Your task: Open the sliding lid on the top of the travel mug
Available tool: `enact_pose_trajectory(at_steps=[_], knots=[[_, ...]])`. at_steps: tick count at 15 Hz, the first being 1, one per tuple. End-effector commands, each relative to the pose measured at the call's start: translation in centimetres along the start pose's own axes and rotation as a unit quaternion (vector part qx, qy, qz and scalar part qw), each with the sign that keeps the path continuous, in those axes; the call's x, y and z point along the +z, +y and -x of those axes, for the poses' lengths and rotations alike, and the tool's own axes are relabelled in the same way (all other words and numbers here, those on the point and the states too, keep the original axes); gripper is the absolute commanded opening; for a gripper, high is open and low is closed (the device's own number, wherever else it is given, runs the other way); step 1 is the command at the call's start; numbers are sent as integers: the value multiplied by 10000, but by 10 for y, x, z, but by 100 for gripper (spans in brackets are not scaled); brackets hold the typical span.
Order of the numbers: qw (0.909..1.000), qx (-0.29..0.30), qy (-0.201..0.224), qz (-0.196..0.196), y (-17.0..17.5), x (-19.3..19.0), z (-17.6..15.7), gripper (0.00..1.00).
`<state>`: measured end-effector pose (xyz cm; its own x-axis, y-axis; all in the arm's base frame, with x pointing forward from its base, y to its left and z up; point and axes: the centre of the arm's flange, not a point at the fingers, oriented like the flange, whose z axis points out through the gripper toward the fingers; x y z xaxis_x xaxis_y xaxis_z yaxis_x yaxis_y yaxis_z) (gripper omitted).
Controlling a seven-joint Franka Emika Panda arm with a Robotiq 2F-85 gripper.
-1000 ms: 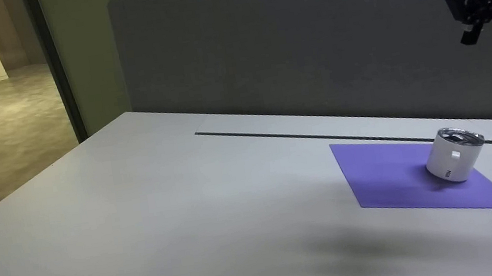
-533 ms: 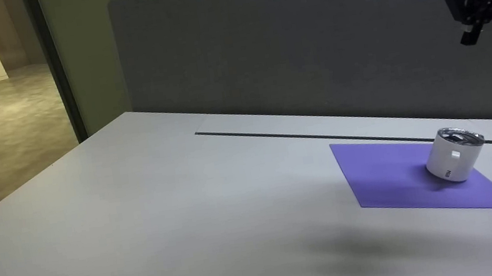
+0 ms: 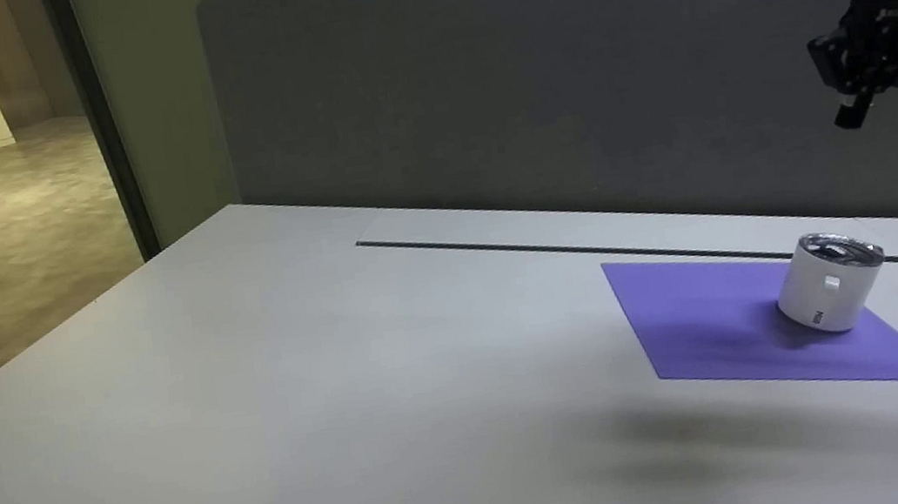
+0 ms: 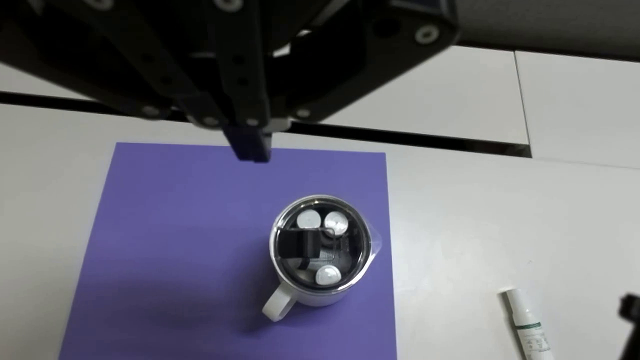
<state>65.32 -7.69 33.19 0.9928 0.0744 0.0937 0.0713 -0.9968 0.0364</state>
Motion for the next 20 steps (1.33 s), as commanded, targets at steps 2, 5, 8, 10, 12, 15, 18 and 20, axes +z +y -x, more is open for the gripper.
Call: enact_pose_trajectory(at_steps=[2, 5, 8, 10, 12, 15, 18, 20], knots=[[9999, -23, -87, -56, 10, 45, 3, 0], [9999, -56, -136, -81, 12, 72, 5, 0], [9997, -147, -152, -78, 13, 93, 5, 0], [9997, -201, -142, -90, 12, 103, 7, 0], [9995, -243, -186, -80, 11, 113, 9, 0], [9994, -258, -202, -76, 11, 123, 11, 0], [9994, -243, -255, -75, 11, 130, 13, 0], [9993, -246, -282, -16, 12, 132, 14, 0]])
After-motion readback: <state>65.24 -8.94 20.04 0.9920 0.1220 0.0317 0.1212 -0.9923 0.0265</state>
